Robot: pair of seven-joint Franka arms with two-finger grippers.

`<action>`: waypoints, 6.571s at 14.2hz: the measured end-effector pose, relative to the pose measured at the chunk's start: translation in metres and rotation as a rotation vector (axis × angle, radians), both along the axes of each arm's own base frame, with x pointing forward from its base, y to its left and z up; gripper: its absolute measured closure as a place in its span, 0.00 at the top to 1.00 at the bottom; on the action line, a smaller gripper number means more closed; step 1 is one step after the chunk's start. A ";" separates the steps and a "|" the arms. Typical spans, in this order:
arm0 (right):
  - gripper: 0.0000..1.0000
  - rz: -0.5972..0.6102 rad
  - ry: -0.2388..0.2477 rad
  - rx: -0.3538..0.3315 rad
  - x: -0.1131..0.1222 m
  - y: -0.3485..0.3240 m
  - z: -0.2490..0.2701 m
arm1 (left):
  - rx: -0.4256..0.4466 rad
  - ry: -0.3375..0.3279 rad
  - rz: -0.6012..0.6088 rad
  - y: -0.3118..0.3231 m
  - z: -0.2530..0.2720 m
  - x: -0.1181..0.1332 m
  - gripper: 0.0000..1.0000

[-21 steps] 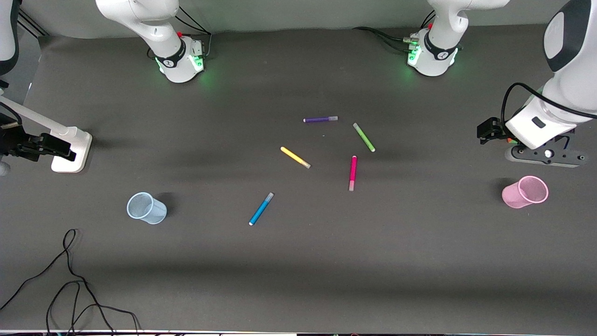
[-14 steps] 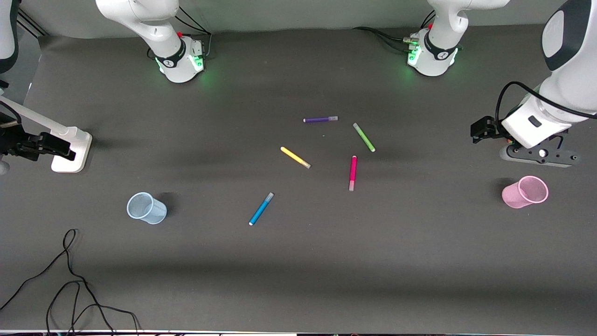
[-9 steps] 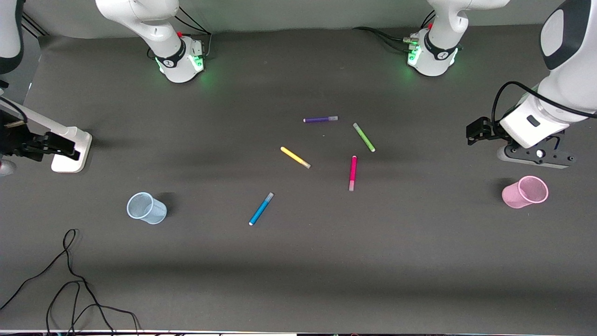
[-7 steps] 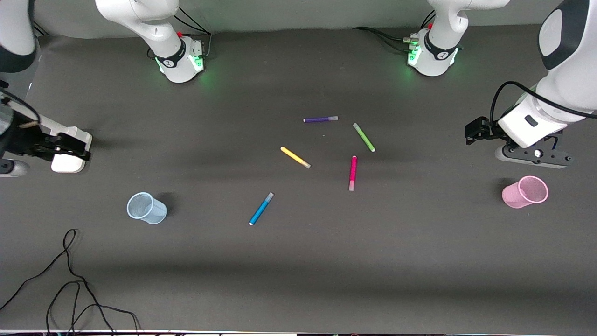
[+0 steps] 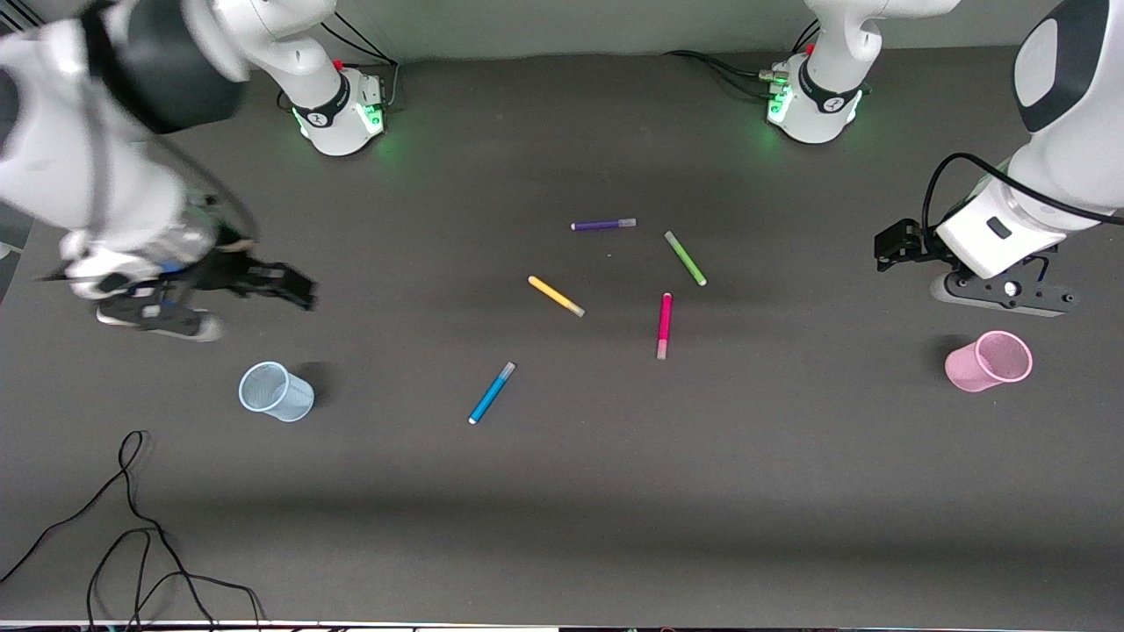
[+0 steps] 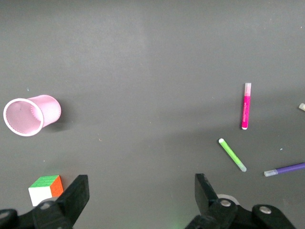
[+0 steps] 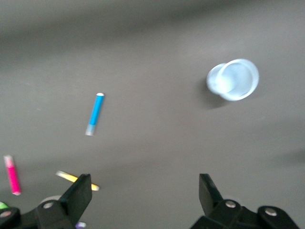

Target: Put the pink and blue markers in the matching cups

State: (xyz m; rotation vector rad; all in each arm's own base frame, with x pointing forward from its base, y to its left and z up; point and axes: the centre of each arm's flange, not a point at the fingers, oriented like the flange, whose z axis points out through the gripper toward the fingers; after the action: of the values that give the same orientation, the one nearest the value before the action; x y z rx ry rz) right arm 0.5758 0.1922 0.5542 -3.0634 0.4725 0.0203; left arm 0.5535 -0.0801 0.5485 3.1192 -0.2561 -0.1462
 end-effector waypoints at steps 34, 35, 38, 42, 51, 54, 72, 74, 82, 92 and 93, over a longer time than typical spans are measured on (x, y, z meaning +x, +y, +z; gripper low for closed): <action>1.00 -0.466 -0.082 -0.016 -0.003 0.183 -0.360 | -0.044 0.015 -0.037 -0.253 -0.351 -0.034 0.99; 1.00 -0.465 -0.085 -0.017 -0.003 0.182 -0.370 | -0.048 0.007 -0.032 -0.260 -0.356 -0.038 0.98; 1.00 -0.465 -0.084 -0.022 -0.005 0.181 -0.386 | -0.051 -0.001 -0.027 -0.268 -0.366 -0.043 0.96; 0.87 -0.466 -0.085 -0.022 -0.004 0.181 -0.388 | -0.054 -0.014 -0.019 -0.265 -0.372 -0.044 0.91; 0.22 -0.470 -0.092 -0.016 -0.001 0.180 -0.384 | -0.054 -0.018 -0.010 -0.260 -0.369 -0.043 0.18; 0.18 -0.470 -0.094 -0.014 -0.001 0.180 -0.383 | -0.051 -0.017 0.007 -0.251 -0.360 -0.036 0.18; 0.18 -0.401 0.012 -0.086 0.039 0.157 -0.239 | -0.146 0.016 -0.462 0.084 -0.033 -0.036 0.18; 0.18 -0.331 0.040 -0.094 0.045 0.130 -0.201 | -0.175 -0.029 -0.635 0.125 -0.036 -0.036 0.18; 0.18 0.074 0.106 -0.059 0.072 -0.045 -0.107 | -0.358 -0.439 -1.019 0.278 -0.118 -0.041 0.18; 0.18 0.432 0.220 -0.009 0.065 -0.222 -0.097 | -0.468 -0.746 -1.167 0.355 -0.247 -0.044 0.18; 0.18 0.436 0.243 -0.002 0.062 -0.223 -0.100 | -0.468 -0.754 -1.169 0.359 -0.252 -0.042 0.18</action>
State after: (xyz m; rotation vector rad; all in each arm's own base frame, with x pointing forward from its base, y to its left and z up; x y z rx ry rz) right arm 0.6377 -0.0311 0.4539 -3.1094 -0.1974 0.4069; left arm 0.5114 0.2787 0.2962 2.0285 -1.7207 0.9213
